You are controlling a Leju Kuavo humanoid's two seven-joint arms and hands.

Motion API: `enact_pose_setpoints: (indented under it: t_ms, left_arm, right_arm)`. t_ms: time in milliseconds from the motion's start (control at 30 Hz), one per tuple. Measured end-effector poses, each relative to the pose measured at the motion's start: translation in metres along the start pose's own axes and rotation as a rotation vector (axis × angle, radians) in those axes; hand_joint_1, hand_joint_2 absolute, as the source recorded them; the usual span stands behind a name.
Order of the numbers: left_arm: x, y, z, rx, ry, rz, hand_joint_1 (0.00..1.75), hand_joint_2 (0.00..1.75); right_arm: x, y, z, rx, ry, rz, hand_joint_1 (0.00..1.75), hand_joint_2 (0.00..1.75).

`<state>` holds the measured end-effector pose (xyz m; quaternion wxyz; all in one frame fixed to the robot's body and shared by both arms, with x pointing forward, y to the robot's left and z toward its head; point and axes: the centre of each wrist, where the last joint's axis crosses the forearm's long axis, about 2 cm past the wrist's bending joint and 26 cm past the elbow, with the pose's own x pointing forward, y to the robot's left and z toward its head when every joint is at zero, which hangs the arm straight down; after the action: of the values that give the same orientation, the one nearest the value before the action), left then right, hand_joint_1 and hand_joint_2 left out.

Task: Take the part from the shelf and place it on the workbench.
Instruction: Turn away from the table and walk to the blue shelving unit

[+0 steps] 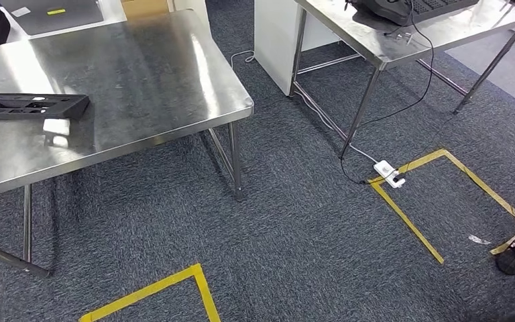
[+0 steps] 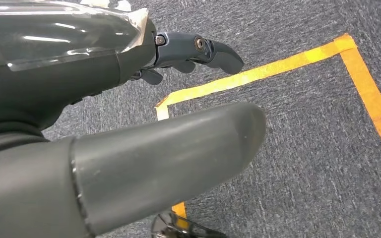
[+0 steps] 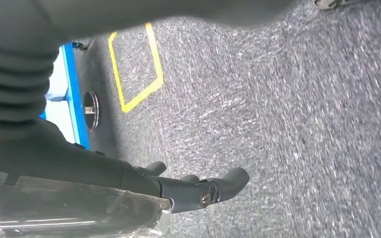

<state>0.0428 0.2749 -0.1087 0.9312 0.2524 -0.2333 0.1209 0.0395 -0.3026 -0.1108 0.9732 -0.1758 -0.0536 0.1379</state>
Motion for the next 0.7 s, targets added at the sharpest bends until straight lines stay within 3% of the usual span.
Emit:
enact_pose_setpoints:
  t_ms: [700]
  left_arm:
    - [0.0006,0.0037,-0.0031,-0.035,-0.036,0.026,0.0,0.0]
  right_arm:
    - [-0.0022,0.0026,0.0007,0.015,-0.028,0.031,0.0,1.75]
